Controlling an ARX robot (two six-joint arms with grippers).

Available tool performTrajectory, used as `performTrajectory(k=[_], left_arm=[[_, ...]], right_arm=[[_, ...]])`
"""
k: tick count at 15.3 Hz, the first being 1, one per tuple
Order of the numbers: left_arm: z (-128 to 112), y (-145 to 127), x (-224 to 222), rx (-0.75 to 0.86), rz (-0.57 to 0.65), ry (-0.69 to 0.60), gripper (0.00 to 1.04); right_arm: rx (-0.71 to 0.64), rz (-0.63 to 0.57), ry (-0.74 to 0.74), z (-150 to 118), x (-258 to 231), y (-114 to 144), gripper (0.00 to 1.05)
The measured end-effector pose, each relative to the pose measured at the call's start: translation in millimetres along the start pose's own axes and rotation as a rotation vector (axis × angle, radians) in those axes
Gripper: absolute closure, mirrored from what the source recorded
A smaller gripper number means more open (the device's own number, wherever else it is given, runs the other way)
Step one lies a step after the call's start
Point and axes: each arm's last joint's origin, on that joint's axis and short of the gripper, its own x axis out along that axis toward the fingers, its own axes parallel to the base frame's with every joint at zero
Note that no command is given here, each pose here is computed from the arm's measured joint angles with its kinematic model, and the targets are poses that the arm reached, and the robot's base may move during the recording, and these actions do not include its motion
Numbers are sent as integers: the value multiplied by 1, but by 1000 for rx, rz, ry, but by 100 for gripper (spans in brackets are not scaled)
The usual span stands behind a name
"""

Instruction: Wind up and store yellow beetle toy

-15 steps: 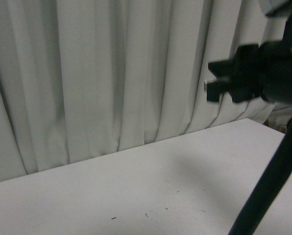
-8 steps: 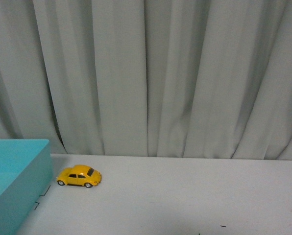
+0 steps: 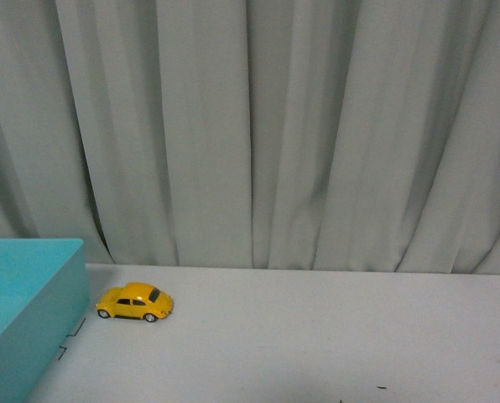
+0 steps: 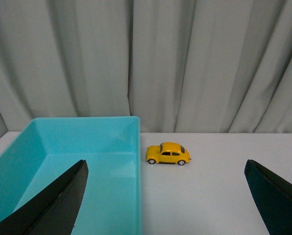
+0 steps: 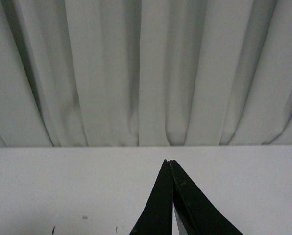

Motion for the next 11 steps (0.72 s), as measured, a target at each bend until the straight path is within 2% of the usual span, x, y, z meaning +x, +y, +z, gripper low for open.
performTrajectory(k=[1,11], left_arm=[[0,0,0,0,0,0,7],[0,0,0,0,0,0,7]], right_arm=[[0,1,21,-6,-2,0,103],[1,0,5,-4,-20,0,103]])
